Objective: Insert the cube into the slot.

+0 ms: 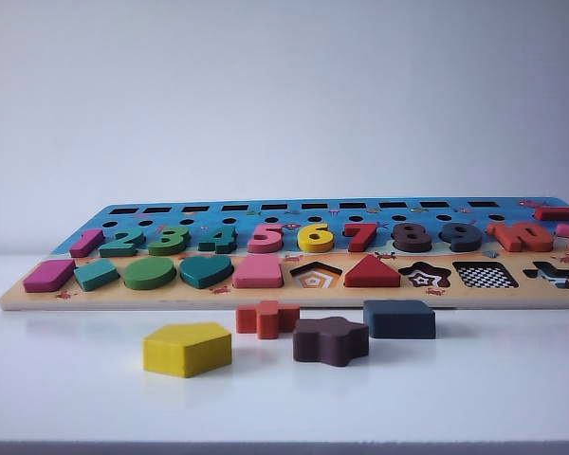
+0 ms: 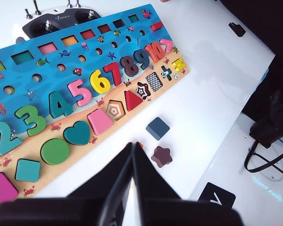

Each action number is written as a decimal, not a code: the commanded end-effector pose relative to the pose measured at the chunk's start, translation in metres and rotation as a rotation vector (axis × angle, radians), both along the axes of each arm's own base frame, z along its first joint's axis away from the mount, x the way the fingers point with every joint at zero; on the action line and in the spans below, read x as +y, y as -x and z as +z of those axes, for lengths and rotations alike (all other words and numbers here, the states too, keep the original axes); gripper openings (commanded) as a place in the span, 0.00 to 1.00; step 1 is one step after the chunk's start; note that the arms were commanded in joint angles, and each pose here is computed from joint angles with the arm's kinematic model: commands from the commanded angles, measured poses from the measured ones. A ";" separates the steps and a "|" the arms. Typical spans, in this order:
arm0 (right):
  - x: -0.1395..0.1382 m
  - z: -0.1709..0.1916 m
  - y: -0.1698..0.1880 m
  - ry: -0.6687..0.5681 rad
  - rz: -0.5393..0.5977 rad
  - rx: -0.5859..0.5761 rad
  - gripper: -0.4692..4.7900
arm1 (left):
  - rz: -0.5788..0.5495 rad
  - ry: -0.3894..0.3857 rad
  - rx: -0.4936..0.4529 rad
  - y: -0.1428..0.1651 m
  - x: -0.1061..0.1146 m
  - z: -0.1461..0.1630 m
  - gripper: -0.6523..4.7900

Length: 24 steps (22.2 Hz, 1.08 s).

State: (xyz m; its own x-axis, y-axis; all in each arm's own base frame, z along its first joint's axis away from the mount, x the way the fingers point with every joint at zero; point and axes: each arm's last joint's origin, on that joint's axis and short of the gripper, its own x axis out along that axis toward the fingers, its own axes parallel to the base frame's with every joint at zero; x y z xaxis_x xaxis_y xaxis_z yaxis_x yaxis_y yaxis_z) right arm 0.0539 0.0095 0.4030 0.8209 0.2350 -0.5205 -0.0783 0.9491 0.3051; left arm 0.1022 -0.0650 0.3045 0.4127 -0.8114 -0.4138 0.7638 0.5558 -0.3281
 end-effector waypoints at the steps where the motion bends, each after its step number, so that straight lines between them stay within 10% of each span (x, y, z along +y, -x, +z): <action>1: 0.003 0.002 -0.014 -0.013 0.067 0.198 0.32 | -0.008 0.005 -0.017 0.000 0.000 0.002 0.14; 12: 0.064 -0.022 -0.082 -0.042 0.364 0.602 0.30 | -0.008 0.006 -0.018 0.000 0.000 0.002 0.14; 18: 0.111 -0.043 -0.118 0.012 0.352 0.635 0.77 | -0.008 0.005 -0.018 0.000 0.000 0.002 0.14; 24: 0.137 -0.074 -0.133 0.096 0.314 0.846 0.79 | -0.008 0.005 -0.018 0.000 0.000 0.002 0.14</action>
State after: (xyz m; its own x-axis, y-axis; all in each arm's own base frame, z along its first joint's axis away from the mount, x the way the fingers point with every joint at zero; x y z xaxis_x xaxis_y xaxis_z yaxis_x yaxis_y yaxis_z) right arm 0.1879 0.1455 0.3302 0.0754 0.3279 -0.9417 -0.1286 0.9397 0.3170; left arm 0.1020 -0.0649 0.3046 0.4131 -0.8116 -0.4130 0.7643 0.5556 -0.3273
